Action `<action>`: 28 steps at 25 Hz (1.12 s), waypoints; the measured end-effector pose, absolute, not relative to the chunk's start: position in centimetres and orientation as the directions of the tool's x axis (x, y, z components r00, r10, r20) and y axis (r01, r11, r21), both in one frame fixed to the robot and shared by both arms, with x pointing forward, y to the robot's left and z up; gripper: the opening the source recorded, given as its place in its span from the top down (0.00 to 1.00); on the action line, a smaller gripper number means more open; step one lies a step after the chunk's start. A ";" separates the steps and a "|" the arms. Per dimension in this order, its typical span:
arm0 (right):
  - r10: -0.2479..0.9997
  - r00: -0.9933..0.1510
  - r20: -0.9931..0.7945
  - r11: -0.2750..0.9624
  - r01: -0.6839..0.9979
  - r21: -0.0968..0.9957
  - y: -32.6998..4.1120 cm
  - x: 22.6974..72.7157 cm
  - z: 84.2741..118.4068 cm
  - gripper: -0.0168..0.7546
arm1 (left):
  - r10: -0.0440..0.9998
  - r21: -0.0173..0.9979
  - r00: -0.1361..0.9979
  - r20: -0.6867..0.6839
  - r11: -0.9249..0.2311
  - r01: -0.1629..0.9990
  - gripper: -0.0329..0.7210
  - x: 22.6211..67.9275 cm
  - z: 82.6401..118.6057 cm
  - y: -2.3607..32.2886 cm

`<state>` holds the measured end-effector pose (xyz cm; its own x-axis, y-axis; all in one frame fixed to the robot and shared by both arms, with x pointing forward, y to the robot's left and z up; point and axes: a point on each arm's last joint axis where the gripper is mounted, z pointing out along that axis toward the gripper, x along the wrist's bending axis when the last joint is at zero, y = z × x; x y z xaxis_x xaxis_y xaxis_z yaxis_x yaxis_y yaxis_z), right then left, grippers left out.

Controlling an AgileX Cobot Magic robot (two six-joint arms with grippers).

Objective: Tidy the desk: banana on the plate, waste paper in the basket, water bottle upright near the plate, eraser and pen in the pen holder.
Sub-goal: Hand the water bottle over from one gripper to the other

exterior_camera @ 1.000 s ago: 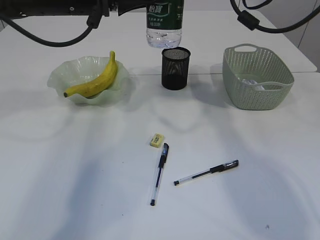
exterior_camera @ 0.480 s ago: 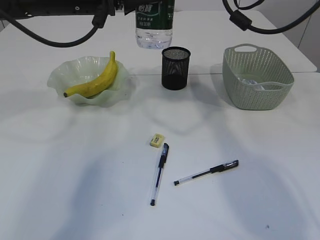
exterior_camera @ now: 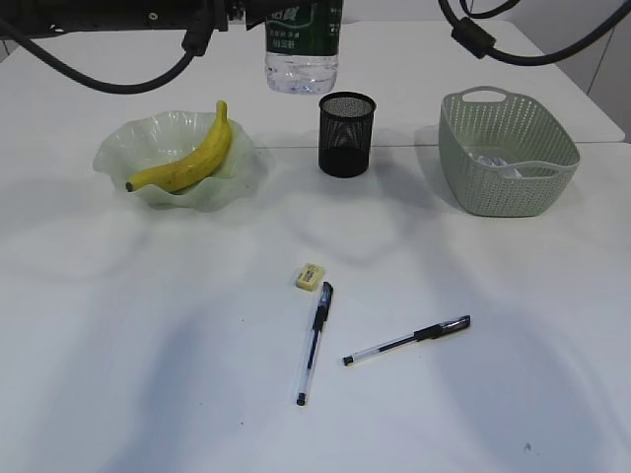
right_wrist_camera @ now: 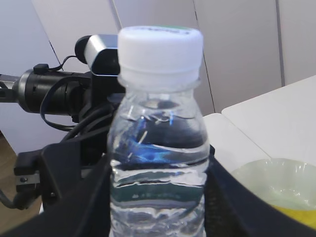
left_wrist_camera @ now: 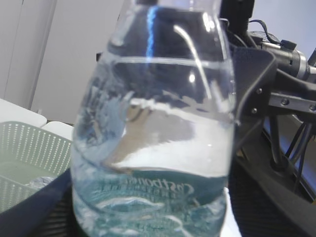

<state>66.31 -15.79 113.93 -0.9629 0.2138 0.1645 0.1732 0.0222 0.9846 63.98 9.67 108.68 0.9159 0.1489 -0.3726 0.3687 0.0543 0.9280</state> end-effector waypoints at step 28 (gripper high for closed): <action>0.201 -0.962 0.182 0.013 0.189 0.982 -15.7 66.2 114.0 0.51 | 0.150 0.931 0.919 -0.366 0.036 0.364 0.35 63.9 108.5 9.6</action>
<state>66.19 -15.68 114.00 -0.9625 0.2012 0.1820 0.1885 0.0135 0.9820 63.92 9.61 108.53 0.9186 0.1504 -0.3655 0.3644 0.0363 0.9306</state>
